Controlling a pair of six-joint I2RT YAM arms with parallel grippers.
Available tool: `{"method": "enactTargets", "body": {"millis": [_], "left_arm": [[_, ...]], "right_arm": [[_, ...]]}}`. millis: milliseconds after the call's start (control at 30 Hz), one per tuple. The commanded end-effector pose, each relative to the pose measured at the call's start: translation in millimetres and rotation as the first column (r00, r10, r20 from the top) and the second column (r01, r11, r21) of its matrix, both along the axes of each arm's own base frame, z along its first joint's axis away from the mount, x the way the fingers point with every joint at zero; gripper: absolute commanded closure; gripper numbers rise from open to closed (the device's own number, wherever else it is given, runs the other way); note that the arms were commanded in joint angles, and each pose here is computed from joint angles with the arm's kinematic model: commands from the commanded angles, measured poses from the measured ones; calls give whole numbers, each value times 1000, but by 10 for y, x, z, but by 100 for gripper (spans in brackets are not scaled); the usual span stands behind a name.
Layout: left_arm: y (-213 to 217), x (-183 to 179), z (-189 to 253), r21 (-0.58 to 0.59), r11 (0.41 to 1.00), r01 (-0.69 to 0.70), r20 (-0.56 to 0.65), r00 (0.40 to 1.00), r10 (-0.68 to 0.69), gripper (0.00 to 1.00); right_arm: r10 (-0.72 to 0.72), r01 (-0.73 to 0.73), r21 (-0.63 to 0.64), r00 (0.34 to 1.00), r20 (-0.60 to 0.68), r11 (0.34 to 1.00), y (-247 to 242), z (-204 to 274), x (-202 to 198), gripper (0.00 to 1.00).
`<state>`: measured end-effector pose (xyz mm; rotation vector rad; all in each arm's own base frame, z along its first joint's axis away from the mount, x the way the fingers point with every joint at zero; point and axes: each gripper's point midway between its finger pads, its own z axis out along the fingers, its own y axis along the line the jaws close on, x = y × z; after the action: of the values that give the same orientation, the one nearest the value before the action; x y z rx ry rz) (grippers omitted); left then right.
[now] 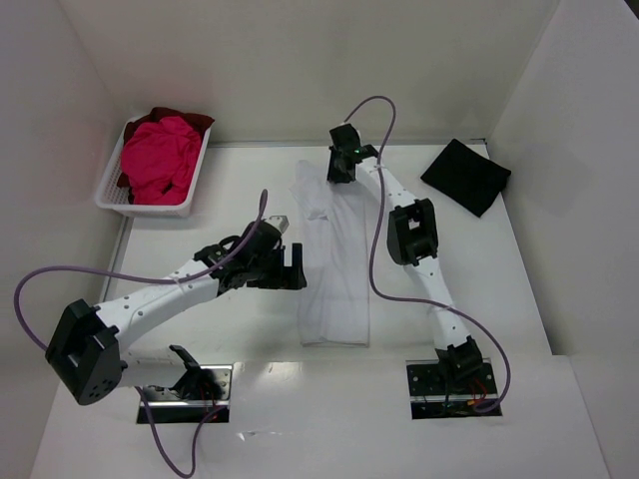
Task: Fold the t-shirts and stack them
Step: Grab the bottom of the folded rectangular tshirt with both arms
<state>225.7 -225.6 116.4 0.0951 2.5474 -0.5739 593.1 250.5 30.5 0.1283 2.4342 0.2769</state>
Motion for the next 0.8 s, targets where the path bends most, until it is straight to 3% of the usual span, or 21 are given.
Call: {"method": "enactTargets", "body": {"millis": [0,267,500,533,600,633,667,700,733,767], "left_arm": [[-109,26,130,-24,999,39,6,999,-39,0],[-91,52,109,-20,999,30,0,1000,-30,0],[-99,-11,-24,-42,999,30,-19,999,-31,0],[-141,-22,6,-70,997,45,-12,999,-46,0],[-147,-52,-30,-85,995,54,-9,998,-55,0],[-168,-27,20,-105,993,57,18,998,-55,0],[-168,-27,35,-114,992,58,30,998,-55,0],[-145,-55,-25,-105,993,57,18,998,-55,0],[-172,-23,6,-117,991,59,35,998,-55,0],[-153,-45,-42,-110,992,58,25,998,-55,0]], "right_arm": [[2,-4,-47,998,-57,999,-109,-173,-11,71],[-27,27,26,1000,9,999,-182,-83,261,70],[15,-28,128,995,97,991,-148,688,300,23],[21,-45,154,987,157,987,-134,1118,275,16],[41,-73,177,984,174,981,-109,1240,182,9],[41,-98,205,963,266,974,-127,1833,79,1],[44,-88,207,978,205,974,-160,1586,-92,0],[31,-100,233,959,281,967,-160,1820,-101,0],[13,-120,264,927,374,957,-221,2390,-294,0],[11,-103,274,949,316,956,-262,2119,-492,0]]}}
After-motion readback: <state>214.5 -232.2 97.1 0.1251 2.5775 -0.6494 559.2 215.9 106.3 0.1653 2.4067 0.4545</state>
